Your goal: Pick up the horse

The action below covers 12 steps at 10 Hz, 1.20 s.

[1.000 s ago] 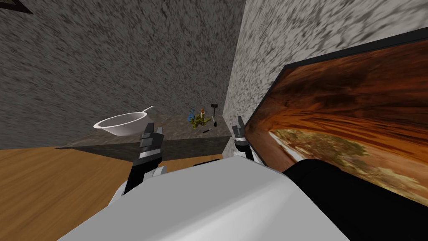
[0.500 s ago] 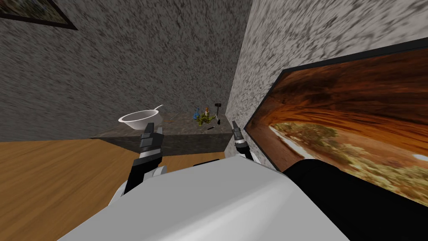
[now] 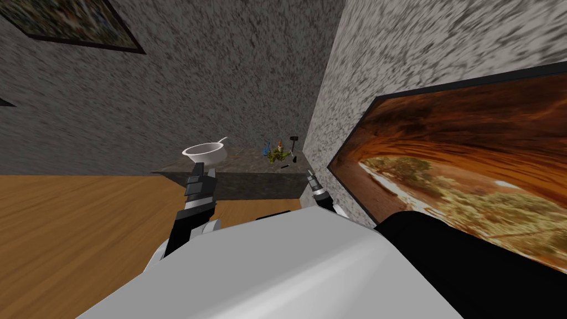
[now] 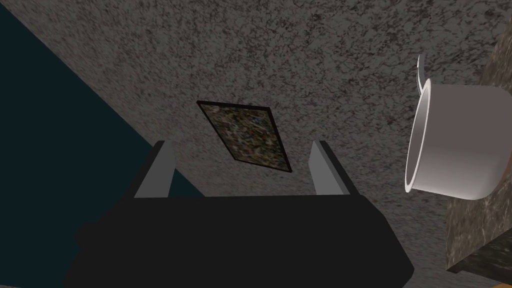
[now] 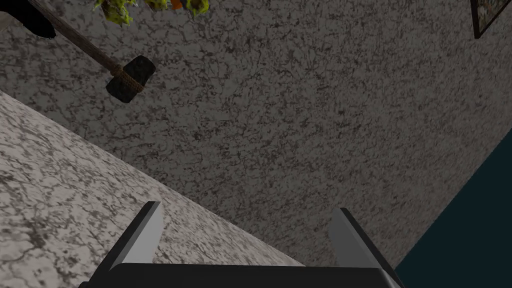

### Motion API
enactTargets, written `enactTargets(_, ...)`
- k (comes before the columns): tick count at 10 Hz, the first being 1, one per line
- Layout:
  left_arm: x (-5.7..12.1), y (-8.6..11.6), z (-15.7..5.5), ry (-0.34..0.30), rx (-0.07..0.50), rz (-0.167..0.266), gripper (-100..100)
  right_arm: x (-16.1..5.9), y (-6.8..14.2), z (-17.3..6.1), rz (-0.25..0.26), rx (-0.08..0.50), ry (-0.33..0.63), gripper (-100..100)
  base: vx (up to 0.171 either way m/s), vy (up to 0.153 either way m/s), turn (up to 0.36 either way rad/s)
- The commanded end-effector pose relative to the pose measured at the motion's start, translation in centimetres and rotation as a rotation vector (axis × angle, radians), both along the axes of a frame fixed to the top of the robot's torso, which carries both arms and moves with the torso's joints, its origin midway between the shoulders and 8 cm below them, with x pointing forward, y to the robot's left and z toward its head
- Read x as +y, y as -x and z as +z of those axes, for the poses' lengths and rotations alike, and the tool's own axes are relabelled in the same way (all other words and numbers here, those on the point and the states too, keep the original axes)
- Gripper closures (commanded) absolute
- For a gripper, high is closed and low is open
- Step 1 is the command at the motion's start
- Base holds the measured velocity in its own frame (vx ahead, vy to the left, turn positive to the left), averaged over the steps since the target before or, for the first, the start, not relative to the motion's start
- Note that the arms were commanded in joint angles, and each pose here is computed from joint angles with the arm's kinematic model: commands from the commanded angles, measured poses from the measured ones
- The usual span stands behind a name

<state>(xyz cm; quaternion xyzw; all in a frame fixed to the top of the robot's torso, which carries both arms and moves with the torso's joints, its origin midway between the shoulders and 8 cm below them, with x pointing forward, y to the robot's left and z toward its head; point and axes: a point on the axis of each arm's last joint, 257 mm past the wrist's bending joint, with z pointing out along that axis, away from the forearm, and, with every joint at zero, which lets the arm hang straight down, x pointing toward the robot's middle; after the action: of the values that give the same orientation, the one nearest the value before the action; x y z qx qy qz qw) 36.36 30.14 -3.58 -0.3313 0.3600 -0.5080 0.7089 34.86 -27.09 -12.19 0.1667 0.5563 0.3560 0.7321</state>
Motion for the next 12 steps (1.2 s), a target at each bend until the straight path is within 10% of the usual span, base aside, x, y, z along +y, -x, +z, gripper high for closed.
enactTargets(1, 0.0, 0.0, 0.0, 0.000, 0.000, 0.000, 0, -0.9, 0.4, -3.4, -0.015, 0.074, 0.138, -100, -0.115, 0.141, 0.133)
enactTargets(12, 0.0, 0.0, 0.0, 0.000, 0.000, 0.000, 0, -10.0, 4.9, -18.3, 0.011, 0.423, 0.810, -100, -0.054, 0.108, 0.089)
